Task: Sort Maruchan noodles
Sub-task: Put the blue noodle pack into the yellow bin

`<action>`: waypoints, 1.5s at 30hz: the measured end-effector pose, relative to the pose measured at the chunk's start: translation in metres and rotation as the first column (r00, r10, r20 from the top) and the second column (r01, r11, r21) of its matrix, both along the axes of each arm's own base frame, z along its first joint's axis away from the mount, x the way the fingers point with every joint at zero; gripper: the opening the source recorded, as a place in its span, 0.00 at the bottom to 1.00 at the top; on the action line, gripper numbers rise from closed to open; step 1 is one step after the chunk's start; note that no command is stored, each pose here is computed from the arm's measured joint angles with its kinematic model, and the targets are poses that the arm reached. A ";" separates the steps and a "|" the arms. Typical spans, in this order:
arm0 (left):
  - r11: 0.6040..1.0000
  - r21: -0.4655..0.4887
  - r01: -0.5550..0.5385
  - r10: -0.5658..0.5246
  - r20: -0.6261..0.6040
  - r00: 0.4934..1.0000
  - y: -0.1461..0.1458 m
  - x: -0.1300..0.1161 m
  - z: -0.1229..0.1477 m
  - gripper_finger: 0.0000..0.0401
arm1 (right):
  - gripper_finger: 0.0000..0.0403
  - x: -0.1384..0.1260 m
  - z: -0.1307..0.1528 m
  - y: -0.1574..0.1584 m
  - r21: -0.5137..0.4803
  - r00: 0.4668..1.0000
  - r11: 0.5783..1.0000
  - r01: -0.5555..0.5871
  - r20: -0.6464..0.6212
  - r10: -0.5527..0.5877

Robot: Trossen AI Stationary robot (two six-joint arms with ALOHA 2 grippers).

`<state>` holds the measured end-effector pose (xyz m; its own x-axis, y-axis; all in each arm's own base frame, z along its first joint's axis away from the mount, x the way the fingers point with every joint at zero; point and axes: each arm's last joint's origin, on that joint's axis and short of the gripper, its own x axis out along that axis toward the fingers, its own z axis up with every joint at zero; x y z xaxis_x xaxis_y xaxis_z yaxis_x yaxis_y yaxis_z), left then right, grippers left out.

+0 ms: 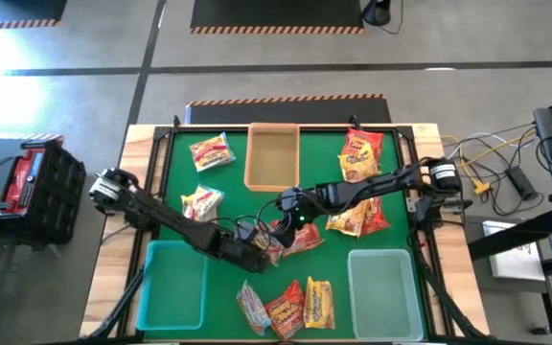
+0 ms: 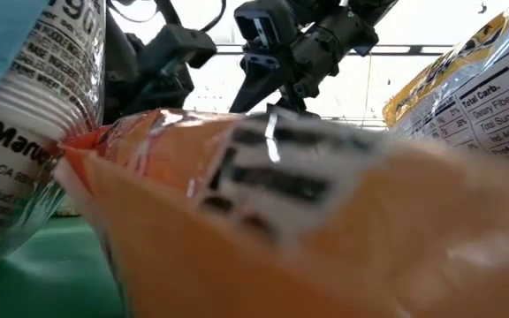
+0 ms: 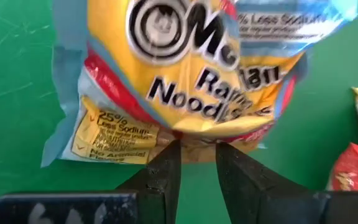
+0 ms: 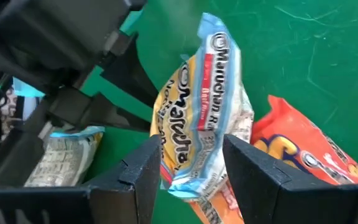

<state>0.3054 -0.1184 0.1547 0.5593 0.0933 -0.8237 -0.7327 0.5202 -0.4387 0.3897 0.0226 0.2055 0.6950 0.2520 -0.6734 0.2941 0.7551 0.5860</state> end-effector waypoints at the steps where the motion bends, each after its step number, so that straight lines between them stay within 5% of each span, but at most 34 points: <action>1: 1.000 -0.001 -0.001 0.001 0.005 1.000 -0.001 0.002 -0.003 0.21 | 0.42 0.000 0.000 0.000 -0.008 1.000 1.000 -0.008 0.003 0.008; 14: 0.999 0.022 -0.024 0.023 0.043 0.999 -0.003 0.010 -0.016 0.21 | 0.62 -0.001 -0.001 0.000 -0.090 0.996 0.992 -0.085 0.017 0.087; 24: 0.998 0.055 -0.043 0.041 0.040 0.998 0.003 0.009 -0.020 0.21 | 0.62 -0.002 -0.003 -0.003 -0.184 0.999 0.982 -0.048 -0.008 0.047; 40: 0.995 0.045 -0.089 0.087 0.047 0.995 0.011 0.009 -0.023 0.21 | 0.62 -0.002 -0.003 -0.004 -0.211 1.000 0.978 -0.013 0.000 0.013; 45: 0.995 0.041 -0.093 0.091 0.052 0.994 0.011 0.009 -0.023 0.21 | 0.62 0.005 -0.022 -0.004 -0.207 0.999 0.978 0.030 -0.029 -0.037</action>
<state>0.3148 -0.1075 0.1317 0.5872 0.1813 -0.7889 -0.7561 0.4708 -0.4546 0.3950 0.0188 0.1839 0.6772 0.0821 -0.7312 0.3378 0.8482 0.4080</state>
